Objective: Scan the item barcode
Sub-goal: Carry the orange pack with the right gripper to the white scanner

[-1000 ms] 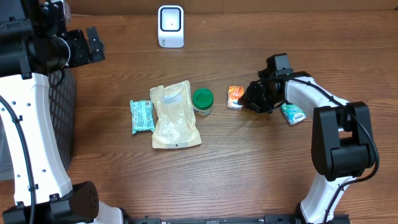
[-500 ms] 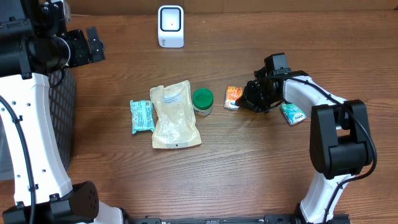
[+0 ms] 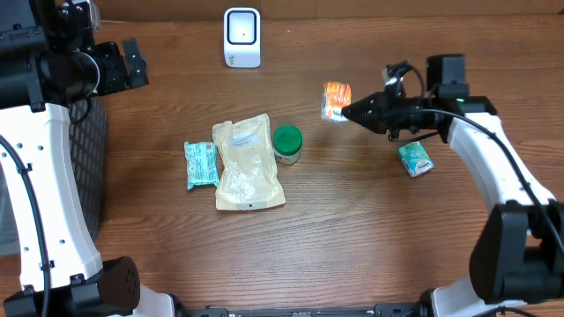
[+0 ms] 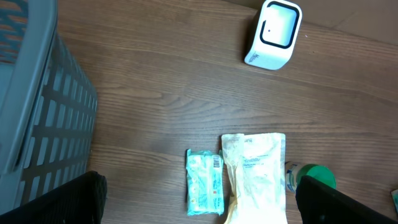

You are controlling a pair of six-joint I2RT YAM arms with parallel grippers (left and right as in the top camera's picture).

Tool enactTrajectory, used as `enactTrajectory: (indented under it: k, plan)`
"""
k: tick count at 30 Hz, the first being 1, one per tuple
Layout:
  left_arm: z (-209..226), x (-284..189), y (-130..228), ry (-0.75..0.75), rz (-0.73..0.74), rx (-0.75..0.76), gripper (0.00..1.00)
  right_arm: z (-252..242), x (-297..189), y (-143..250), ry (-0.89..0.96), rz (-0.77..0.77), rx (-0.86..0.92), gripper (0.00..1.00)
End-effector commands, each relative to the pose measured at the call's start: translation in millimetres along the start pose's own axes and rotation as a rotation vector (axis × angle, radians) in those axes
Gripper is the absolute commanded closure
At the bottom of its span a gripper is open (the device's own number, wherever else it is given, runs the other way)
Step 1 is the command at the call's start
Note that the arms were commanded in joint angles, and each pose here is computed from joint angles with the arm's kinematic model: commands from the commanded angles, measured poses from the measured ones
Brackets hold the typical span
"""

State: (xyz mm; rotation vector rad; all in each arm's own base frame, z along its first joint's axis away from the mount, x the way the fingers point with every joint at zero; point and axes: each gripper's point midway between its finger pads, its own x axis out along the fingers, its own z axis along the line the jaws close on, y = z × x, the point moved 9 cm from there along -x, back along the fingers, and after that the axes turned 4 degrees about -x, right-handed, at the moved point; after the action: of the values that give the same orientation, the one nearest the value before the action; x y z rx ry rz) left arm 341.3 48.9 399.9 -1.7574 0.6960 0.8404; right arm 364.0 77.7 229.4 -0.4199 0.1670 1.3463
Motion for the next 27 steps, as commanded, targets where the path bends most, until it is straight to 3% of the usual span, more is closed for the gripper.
enactTrajectory:
  k: [1,13,27]
  plan:
    - [-2.3,0.7,0.7,0.005,0.002,0.028,0.01,35.7,-8.1,5.9,-0.321,0.129,-0.010,0.96]
    - [-2.3,0.7,0.7,0.005,0.002,0.028,0.00,48.6,-9.9,-6.6,-0.347,0.173,0.171,0.96]
    - [-2.3,0.7,0.7,0.005,0.002,0.028,0.00,59.8,7.4,-15.8,-0.296,0.087,0.014,0.96]
